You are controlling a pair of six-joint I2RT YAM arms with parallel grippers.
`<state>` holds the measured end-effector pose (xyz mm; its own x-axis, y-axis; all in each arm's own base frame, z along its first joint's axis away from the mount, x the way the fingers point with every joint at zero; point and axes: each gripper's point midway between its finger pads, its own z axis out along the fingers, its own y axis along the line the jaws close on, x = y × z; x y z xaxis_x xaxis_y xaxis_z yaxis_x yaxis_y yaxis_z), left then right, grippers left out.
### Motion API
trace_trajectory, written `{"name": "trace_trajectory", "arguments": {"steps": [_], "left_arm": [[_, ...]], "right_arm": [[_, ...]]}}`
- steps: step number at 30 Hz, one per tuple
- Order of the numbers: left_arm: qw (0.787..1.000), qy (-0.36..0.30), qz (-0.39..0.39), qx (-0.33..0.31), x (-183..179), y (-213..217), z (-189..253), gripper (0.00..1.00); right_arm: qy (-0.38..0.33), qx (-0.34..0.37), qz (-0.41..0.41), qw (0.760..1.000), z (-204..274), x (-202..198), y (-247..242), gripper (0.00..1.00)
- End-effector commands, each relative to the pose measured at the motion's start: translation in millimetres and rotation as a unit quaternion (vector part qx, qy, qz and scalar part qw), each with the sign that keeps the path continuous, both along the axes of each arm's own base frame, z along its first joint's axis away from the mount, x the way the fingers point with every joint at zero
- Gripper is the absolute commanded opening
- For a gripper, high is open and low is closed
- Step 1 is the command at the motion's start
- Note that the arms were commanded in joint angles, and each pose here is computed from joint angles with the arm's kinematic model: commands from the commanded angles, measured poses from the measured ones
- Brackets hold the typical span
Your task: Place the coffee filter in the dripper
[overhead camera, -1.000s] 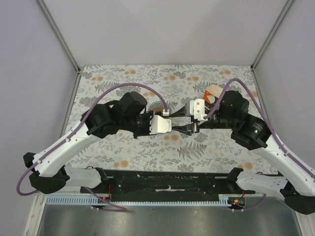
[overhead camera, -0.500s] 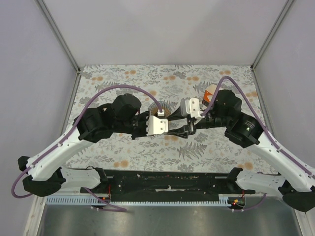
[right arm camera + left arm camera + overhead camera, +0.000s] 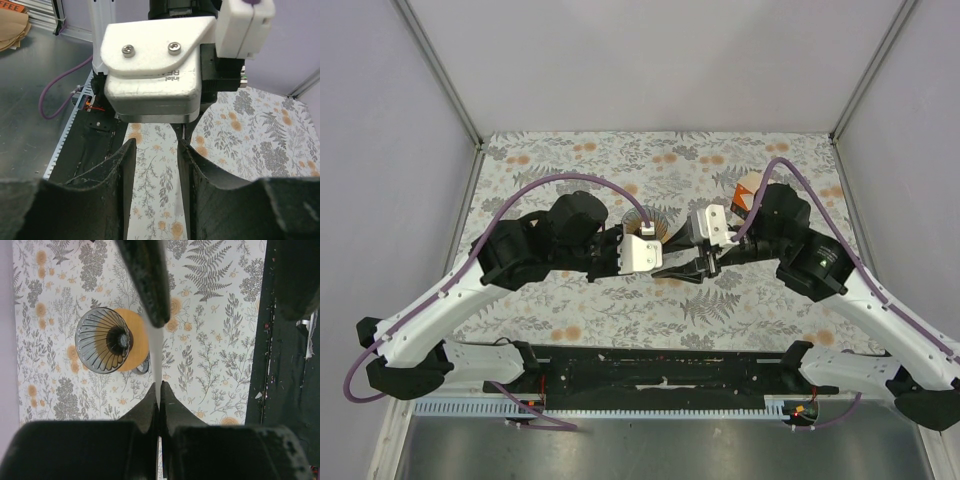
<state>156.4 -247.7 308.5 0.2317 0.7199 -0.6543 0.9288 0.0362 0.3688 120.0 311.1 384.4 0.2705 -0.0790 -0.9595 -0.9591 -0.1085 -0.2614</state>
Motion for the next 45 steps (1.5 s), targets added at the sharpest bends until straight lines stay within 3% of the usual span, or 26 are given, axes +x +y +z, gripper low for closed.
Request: {"name": "trace_trajectory", "arguments": {"steps": [1,9,22,45], "left_arm": [[1.0,-0.002,0.012,-0.023,1.3,-4.3,8.4,0.02],[1.0,-0.003,0.011,-0.021,1.7,-5.1,8.1,0.02],[1.0,-0.003,0.012,-0.021,3.6,-7.6,11.1,0.02],[1.0,-0.006,0.012,-0.014,3.5,-4.3,7.4,0.02]], "right_arm": [[-0.015,0.017,0.018,1.0,8.6,-12.4,-5.0,0.45],[-0.017,0.011,-0.022,1.0,5.4,3.3,-3.6,0.45],[-0.034,0.01,-0.002,0.999,5.9,1.4,0.1,0.45],[-0.056,0.006,-0.04,0.998,13.5,16.0,-1.4,0.48]]}}
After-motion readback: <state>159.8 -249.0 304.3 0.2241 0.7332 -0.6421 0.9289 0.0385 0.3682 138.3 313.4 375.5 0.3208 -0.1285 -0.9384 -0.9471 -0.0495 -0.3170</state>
